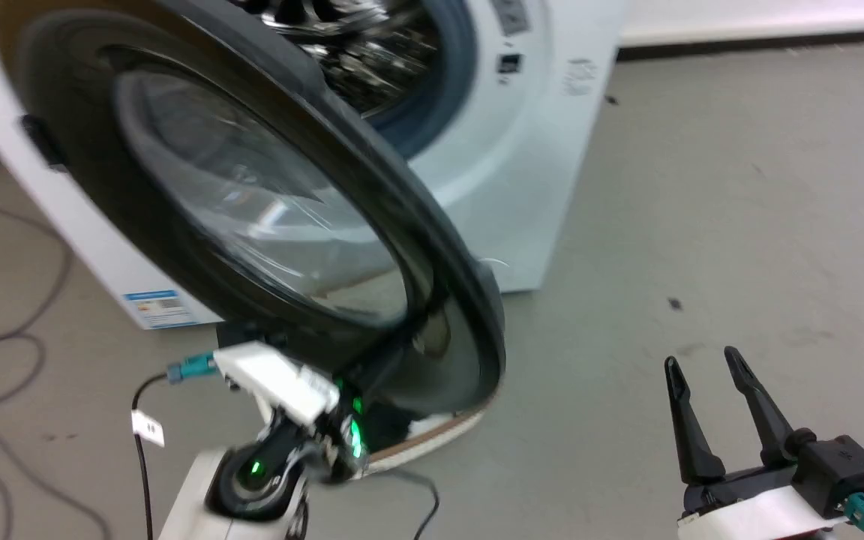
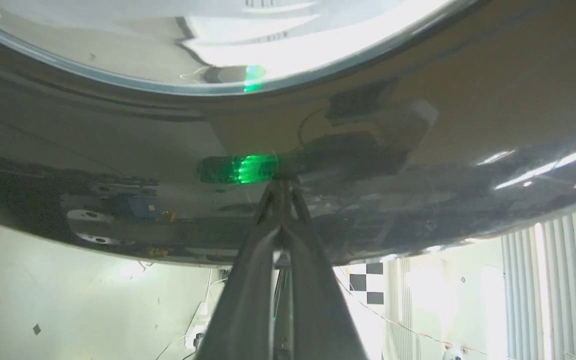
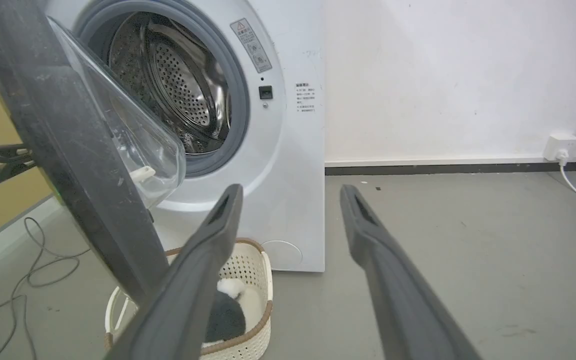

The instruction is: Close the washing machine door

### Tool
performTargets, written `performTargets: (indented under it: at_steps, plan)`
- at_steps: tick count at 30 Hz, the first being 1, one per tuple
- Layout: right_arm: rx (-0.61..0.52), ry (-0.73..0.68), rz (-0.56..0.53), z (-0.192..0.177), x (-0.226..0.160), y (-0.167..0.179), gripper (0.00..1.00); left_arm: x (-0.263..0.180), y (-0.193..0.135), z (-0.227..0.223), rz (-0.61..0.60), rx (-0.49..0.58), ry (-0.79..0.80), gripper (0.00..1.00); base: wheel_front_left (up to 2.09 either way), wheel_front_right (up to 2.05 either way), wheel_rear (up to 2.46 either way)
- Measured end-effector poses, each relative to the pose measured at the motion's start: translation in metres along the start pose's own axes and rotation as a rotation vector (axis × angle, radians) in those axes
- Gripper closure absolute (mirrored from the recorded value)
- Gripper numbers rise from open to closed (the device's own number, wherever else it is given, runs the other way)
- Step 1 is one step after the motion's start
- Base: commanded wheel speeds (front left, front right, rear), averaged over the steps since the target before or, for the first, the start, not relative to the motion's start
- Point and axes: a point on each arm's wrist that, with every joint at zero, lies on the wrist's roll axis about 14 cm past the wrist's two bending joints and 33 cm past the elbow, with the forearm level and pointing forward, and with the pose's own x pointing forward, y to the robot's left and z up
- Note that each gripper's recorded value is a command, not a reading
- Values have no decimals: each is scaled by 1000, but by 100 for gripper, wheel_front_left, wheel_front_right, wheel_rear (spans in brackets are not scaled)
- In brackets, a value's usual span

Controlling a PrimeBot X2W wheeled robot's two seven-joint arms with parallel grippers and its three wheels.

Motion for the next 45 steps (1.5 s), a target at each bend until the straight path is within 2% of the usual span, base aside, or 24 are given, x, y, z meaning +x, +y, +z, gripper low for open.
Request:
performTargets:
  at_steps: [12,18,20,25,28,31,35,39,42,45]
  plan:
    - [-20,48,-136,-9,-21,-38,0,94,-8,17,-33,-12,-135,100,0,0,0]
    - [-17,40,-138,-7,-21,-39,0,97,-8,13,-24,7,-152,100,0,0,0]
    - [-13,33,-125,-6,-18,-35,0,93,-6,11,-11,44,-144,100,0,0,0]
    - [0,11,-86,-1,-10,-23,0,67,1,-6,24,277,-66,100,0,0,0]
    - [6,-1,-58,1,-6,-15,0,33,25,-5,109,519,-42,100,0,0,0]
    - [13,-11,-22,3,-3,-5,0,-10,57,12,231,827,-38,100,0,0,0]
    - [22,-20,25,5,1,10,0,-50,56,47,302,1164,-145,100,0,0,0]
    - [24,-34,69,9,7,23,0,-82,30,79,355,1309,-326,100,0,0,0]
    - [25,-43,100,11,9,32,0,-107,-15,97,324,1335,-544,100,0,0,0]
    - [24,-48,125,13,9,40,0,-134,-33,94,321,1367,-668,100,0,0,0]
